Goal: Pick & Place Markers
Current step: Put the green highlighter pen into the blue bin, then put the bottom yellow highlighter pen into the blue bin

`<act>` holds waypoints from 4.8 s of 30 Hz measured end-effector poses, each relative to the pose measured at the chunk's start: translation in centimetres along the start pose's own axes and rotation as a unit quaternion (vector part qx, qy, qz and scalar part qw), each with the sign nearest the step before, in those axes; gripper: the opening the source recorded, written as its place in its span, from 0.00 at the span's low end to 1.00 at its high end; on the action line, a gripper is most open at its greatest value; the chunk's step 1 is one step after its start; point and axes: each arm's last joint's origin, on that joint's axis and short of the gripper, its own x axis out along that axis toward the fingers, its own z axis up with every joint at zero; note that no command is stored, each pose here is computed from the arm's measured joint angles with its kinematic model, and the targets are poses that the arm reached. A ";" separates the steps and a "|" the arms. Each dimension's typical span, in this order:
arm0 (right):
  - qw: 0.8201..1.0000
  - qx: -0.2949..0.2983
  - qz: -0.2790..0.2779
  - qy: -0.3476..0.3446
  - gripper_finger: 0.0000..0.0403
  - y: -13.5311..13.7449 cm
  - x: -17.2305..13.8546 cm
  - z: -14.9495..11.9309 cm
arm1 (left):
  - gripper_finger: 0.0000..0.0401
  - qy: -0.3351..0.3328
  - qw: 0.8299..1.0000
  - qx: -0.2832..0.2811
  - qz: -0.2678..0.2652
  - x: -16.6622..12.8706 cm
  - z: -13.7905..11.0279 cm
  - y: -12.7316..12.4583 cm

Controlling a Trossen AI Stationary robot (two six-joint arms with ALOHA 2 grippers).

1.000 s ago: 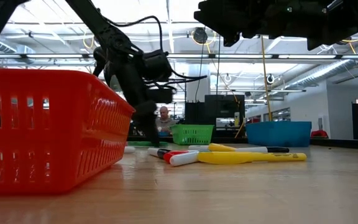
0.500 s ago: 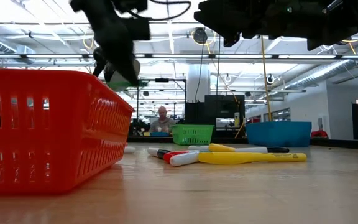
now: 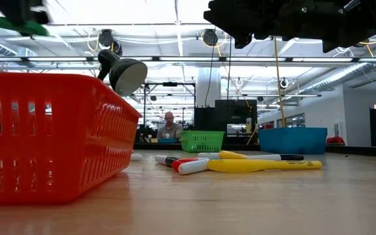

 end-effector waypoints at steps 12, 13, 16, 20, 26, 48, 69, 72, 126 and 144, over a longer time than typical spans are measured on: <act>1.000 -0.007 -0.002 -0.019 0.32 0.0 0.0 0.4 | 0.11 0.001 0.926 -0.357 0.127 3.9 -9.5 -2.6; 1.000 -0.012 -0.003 -0.023 0.32 -0.1 0.0 0.4 | 0.11 0.012 0.911 -0.386 0.141 4.3 -10.1 -2.3; 0.999 -0.021 -0.006 -0.044 0.32 -0.1 0.0 0.9 | 0.11 0.036 0.867 -0.468 0.171 5.2 -11.4 -1.9; 0.997 -0.026 -0.008 -0.068 0.32 -0.1 -0.1 1.3 | 0.15 0.037 0.836 -0.518 0.177 5.9 -11.9 -1.8; 0.996 -0.041 -0.010 -0.077 0.32 -0.2 -0.1 1.5 | 0.29 0.030 0.838 -0.523 0.151 6.0 -11.7 -2.2; 0.999 -0.032 0.005 0.033 0.32 1.6 -1.8 3.0 | 0.39 -0.161 0.966 -0.185 0.081 3.3 -9.5 -1.6; 0.881 -0.042 0.049 0.469 0.32 7.1 3.6 -2.4 | 0.40 -0.340 0.908 0.135 0.204 0.6 1.5 2.4; 0.863 -0.049 0.050 0.500 0.32 7.4 5.5 -2.7 | 0.40 -0.359 0.902 0.206 0.125 0.3 2.3 3.3; 0.892 -0.009 0.009 0.452 0.05 3.3 6.6 0.5 | 0.40 -0.528 0.804 0.265 -0.062 1.3 0.4 11.0; 0.994 -0.103 -0.046 0.011 0.05 -0.5 7.9 4.8 | 0.40 -0.516 0.817 0.256 -0.027 3.1 1.3 10.9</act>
